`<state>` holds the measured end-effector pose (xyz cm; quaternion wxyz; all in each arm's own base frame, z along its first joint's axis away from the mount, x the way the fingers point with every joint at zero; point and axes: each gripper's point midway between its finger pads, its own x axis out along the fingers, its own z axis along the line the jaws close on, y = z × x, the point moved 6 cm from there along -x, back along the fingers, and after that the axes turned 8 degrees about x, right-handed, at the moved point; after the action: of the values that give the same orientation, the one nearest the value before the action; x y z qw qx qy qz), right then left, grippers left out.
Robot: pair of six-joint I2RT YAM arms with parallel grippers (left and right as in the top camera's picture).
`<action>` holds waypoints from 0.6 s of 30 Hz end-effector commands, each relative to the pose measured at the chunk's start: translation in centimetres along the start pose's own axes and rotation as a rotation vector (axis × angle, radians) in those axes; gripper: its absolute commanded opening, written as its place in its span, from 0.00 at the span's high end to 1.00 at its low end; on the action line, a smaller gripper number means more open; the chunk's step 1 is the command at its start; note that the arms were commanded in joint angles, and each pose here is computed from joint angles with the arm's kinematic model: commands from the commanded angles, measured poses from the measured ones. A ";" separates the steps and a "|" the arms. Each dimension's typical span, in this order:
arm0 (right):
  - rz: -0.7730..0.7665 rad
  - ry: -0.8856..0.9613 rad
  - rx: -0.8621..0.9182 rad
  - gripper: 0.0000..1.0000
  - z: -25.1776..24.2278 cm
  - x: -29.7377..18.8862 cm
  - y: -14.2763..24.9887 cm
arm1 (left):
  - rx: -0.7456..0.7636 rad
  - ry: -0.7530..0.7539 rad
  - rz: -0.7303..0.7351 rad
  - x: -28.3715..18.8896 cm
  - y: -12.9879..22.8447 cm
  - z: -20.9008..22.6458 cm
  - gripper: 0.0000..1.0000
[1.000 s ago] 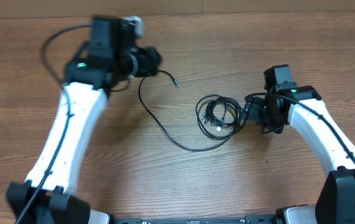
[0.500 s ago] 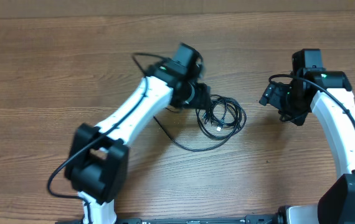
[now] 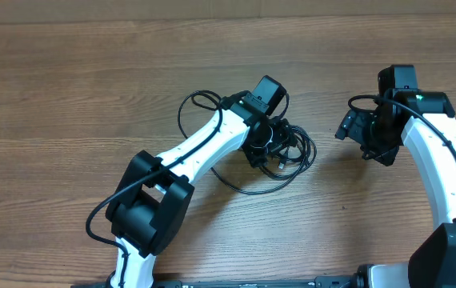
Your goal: Untangle cables
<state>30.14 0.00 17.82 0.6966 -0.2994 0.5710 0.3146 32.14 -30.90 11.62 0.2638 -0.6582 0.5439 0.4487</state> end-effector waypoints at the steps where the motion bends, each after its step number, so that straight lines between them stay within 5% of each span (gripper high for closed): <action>1: -0.018 -0.025 -0.019 0.16 0.4 -1.0 -0.3 | -0.158 -0.057 -0.075 0.9 -0.2 0.3 0.26; 18: -0.015 -0.019 0.006 0.15 -0.2 -1.1 -0.5 | -0.124 -0.135 -0.147 4.2 0.3 0.8 0.30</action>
<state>29.79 -0.44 17.77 0.6932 -0.2931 0.5790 0.3134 31.02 -32.81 8.02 0.2701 -0.6678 0.4789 0.5019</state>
